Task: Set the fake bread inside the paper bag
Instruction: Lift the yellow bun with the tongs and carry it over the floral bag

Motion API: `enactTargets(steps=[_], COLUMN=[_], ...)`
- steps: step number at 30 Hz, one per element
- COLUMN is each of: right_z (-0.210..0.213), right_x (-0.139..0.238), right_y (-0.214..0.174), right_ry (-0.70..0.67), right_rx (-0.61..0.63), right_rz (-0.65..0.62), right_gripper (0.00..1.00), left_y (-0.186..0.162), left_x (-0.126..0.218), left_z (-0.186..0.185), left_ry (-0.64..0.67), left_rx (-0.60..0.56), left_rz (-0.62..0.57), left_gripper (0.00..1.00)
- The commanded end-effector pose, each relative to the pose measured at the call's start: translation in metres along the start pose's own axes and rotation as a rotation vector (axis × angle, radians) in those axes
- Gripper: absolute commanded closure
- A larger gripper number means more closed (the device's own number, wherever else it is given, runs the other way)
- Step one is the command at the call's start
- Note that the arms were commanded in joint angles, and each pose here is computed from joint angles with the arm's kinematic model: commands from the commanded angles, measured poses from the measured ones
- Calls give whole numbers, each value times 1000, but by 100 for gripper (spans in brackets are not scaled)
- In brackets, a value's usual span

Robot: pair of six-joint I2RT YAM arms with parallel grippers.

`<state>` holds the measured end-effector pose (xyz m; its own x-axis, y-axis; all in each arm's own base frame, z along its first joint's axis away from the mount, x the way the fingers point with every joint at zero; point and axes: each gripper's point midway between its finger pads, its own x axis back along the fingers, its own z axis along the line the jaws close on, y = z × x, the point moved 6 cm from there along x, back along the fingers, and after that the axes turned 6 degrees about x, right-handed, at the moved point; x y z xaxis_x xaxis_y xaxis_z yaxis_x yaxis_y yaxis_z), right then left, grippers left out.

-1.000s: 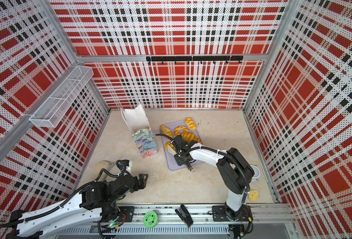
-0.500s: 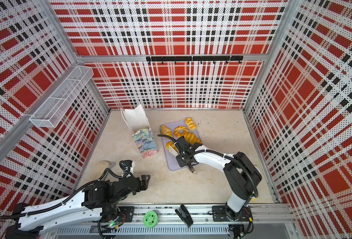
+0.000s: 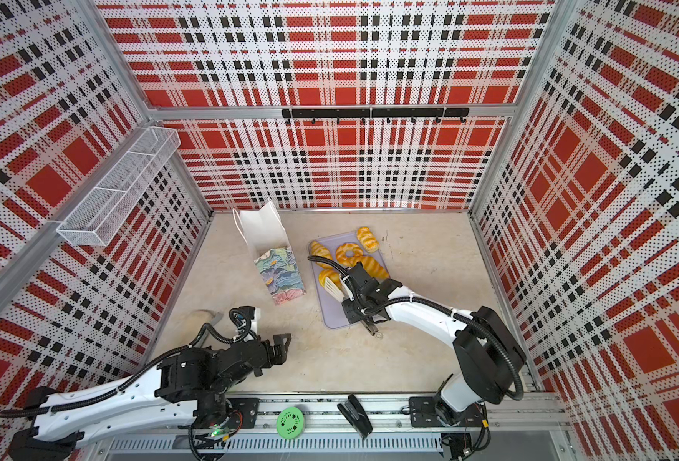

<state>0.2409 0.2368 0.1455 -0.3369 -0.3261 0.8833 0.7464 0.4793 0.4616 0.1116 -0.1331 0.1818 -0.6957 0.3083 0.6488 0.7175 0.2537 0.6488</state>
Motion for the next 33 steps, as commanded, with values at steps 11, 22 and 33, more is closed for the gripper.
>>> enactTargets(steps=[11, 22, 33], right_z=[17, 19, 23], right_x=[37, 63, 91], right_y=[16, 23, 41], right_ry=[53, 62, 79], right_rx=[-10, -21, -24], right_rz=[-151, -215, -303], right_gripper=[59, 58, 58], left_y=[26, 43, 67], left_x=[16, 24, 30], left_z=[-18, -24, -25], left_ry=[-66, -80, -111], left_rx=[-33, -64, -90], left_rz=[-104, -147, -122], left_gripper=[1, 0, 1])
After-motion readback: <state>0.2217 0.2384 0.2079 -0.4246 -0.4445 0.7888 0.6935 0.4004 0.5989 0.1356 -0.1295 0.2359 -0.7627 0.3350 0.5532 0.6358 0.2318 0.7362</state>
